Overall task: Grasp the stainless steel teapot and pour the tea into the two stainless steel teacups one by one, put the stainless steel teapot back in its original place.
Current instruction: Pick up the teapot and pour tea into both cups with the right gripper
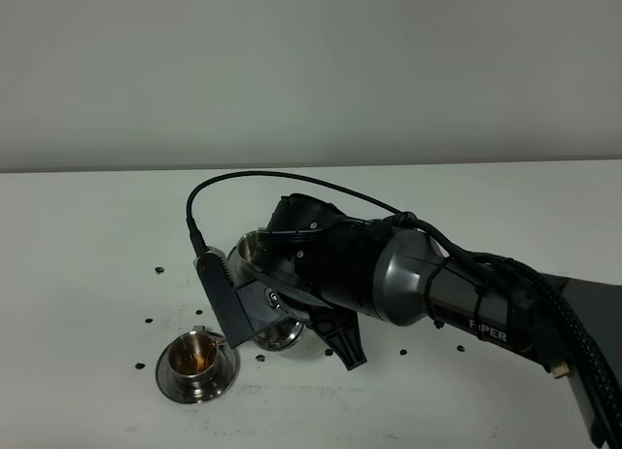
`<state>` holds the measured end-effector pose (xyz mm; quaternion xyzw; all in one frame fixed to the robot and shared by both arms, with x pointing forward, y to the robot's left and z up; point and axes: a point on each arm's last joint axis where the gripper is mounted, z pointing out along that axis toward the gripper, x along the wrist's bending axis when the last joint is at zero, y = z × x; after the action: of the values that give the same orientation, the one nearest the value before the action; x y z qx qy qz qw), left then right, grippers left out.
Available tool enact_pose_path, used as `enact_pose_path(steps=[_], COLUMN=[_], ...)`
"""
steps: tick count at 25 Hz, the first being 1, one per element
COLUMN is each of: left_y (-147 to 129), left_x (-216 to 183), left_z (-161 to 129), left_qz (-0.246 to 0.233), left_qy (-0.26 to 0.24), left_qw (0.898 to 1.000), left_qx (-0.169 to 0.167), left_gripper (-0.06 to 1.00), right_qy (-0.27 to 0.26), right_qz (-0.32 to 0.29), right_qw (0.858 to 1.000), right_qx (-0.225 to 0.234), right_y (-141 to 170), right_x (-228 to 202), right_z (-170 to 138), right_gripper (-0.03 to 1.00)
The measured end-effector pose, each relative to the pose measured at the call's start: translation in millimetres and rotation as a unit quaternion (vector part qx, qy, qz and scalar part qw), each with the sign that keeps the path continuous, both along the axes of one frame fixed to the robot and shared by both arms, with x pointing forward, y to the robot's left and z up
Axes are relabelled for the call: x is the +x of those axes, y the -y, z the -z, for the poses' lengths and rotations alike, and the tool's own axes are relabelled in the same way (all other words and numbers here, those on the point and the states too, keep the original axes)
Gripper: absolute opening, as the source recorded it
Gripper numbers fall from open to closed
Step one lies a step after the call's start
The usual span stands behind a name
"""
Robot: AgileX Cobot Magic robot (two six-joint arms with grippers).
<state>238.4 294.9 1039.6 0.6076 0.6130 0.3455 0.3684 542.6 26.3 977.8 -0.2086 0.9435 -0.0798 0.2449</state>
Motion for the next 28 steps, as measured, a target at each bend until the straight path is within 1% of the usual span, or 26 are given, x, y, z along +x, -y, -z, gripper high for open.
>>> enact_pose_path(steps=[9,16,28], left_y=[0,0,0], left_x=[0,0,0], left_z=[0,0,0], left_qz=[0.000,0.000,0.000], left_qy=[0.000,0.000,0.000], left_qw=[1.000,1.000,1.000], left_qx=[0.000,0.000,0.000], left_gripper=[0.24,0.24,0.24], right_qy=[0.010,0.025,0.033], right_qz=[-0.008,-0.013,-0.021], right_qw=[1.000,1.000,0.999], right_qx=[-0.008,-0.008,-0.014], right_y=[-2,-7,-9], right_x=[-1,-1,-3], right_z=[-2,-11,-12], right_gripper=[0.19,0.19,0.19])
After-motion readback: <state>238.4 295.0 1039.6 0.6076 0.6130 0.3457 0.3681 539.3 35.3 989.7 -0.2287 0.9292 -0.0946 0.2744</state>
